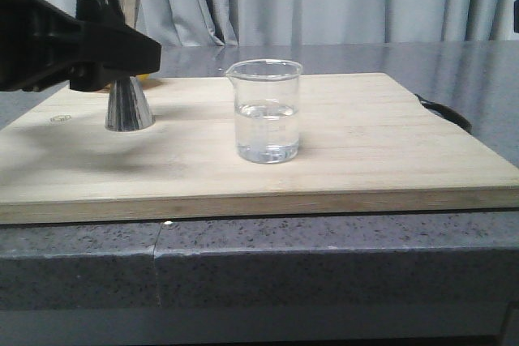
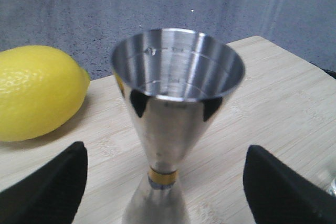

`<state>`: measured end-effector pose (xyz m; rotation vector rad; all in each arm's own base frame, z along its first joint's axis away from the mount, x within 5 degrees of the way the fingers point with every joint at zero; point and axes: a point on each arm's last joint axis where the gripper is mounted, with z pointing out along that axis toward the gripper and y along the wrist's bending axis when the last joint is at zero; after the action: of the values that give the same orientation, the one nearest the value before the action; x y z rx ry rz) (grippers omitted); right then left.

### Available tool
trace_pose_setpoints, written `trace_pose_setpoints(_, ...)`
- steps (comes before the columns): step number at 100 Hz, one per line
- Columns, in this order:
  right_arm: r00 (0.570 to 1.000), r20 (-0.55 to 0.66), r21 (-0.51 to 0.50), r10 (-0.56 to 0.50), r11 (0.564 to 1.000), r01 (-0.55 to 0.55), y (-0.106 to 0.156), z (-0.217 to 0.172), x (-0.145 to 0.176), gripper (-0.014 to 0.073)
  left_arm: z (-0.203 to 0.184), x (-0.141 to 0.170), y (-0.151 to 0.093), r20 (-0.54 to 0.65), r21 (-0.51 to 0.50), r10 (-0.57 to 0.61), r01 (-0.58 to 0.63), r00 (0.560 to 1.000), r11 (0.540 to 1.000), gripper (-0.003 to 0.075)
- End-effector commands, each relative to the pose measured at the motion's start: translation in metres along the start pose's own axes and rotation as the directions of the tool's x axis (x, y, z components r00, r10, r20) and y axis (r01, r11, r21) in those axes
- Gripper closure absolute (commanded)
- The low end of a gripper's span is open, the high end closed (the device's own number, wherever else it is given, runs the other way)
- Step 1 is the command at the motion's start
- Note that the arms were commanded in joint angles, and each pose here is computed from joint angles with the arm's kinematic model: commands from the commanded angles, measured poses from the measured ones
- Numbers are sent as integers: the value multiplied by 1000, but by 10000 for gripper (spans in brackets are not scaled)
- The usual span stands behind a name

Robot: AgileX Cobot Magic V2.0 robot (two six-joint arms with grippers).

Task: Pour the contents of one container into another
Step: 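Move the left gripper down around the steel jigger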

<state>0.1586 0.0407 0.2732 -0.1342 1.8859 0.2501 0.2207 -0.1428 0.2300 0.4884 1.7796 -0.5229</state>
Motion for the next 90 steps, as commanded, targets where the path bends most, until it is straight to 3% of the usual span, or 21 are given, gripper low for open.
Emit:
trace_pose_setpoints(1, 994, 110, 11, -6, 1000, 5, 0, -1, -17, 145, 2, -18, -6, 143, 44, -15, 8, 990, 999, 175)
trace_pose_setpoints(34, 993, 118, 13, -6, 1000, 5, 0, -2, -17, 145, 15, -8, -5, 150, 59, -24, 15, 988, 998, 190)
trace_pose_setpoints(90, 993, 120, 13, -6, 1000, 5, 0, -2, -18, 145, 18, -7, -5, 178, 67, -11, -1, 984, 998, 519)
